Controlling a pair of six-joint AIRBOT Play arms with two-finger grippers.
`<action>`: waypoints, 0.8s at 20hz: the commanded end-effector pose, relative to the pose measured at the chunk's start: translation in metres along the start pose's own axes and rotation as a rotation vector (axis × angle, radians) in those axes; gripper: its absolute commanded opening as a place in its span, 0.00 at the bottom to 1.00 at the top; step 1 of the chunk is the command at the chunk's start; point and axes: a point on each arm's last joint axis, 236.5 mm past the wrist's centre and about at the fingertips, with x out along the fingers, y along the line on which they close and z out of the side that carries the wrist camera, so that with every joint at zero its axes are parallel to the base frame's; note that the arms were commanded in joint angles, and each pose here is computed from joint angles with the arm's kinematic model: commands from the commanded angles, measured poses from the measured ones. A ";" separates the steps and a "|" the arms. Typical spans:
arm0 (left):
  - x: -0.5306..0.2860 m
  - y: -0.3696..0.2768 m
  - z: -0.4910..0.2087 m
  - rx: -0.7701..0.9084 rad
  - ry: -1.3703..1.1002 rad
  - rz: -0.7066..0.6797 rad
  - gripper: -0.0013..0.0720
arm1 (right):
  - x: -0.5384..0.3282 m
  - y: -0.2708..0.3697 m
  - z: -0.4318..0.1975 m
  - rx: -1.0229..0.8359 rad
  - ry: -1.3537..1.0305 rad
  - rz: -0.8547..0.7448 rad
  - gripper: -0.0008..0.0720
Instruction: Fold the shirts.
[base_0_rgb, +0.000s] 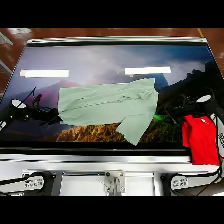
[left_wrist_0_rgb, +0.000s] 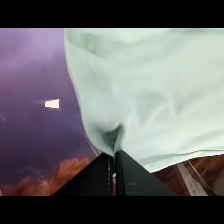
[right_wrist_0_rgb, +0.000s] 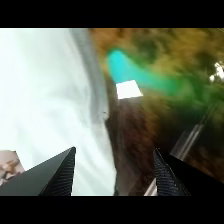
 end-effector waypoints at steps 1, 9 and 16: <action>-0.004 -0.002 0.001 0.005 -0.010 -0.003 0.06 | 0.026 0.017 0.007 -0.064 -0.061 -0.019 0.83; -0.008 -0.004 0.014 0.021 -0.055 0.001 0.06 | 0.044 0.040 0.006 -0.051 -0.090 -0.027 0.33; -0.089 -0.057 0.066 0.201 -0.253 -0.030 0.06 | -0.009 0.092 -0.005 -0.302 -0.148 0.041 0.09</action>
